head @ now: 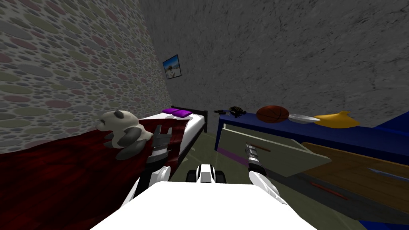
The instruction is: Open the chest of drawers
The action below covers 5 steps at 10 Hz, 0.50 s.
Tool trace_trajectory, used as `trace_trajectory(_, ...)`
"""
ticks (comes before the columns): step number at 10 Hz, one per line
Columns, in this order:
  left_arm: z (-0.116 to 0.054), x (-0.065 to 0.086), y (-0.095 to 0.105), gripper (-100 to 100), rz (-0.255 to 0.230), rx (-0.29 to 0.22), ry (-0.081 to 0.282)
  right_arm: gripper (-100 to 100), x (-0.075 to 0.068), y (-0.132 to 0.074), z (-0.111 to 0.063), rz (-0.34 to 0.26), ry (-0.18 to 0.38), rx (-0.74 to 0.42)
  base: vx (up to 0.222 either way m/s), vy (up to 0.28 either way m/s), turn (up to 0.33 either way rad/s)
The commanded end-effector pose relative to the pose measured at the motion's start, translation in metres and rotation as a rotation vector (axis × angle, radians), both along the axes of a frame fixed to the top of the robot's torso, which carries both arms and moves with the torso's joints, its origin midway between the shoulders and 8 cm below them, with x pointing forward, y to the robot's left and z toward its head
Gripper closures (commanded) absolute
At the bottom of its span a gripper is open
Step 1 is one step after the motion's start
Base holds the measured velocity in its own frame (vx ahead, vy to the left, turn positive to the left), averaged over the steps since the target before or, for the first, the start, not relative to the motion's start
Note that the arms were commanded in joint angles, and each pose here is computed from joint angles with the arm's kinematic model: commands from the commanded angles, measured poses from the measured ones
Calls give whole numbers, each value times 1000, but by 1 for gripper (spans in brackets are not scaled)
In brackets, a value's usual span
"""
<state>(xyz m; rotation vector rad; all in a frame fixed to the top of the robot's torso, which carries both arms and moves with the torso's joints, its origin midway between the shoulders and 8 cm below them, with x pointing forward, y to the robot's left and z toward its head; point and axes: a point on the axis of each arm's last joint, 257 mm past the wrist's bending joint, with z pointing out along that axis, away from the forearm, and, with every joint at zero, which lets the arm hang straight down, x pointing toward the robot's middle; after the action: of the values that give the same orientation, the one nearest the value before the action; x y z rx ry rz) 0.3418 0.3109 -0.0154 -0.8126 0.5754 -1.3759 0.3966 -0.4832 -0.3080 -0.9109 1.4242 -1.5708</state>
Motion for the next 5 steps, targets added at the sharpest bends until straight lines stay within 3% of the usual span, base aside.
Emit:
trace_trajectory(1,0,0,0,0,0,0,0,100,-5,6,-9,13,25,9,-187,90,-38)
trace_trajectory(2,0,0,0,0,0,0,0,100,-2,4,-2,8,5,3,-94,53,-16)
trace_trajectory(3,0,0,0,0,0,0,0,-100,7,-6,7,14,11,1,-54,59,-38)
trace_trajectory(5,0,0,0,0,0,0,0,-100,11,-11,13,16,11,0,-21,52,-25)
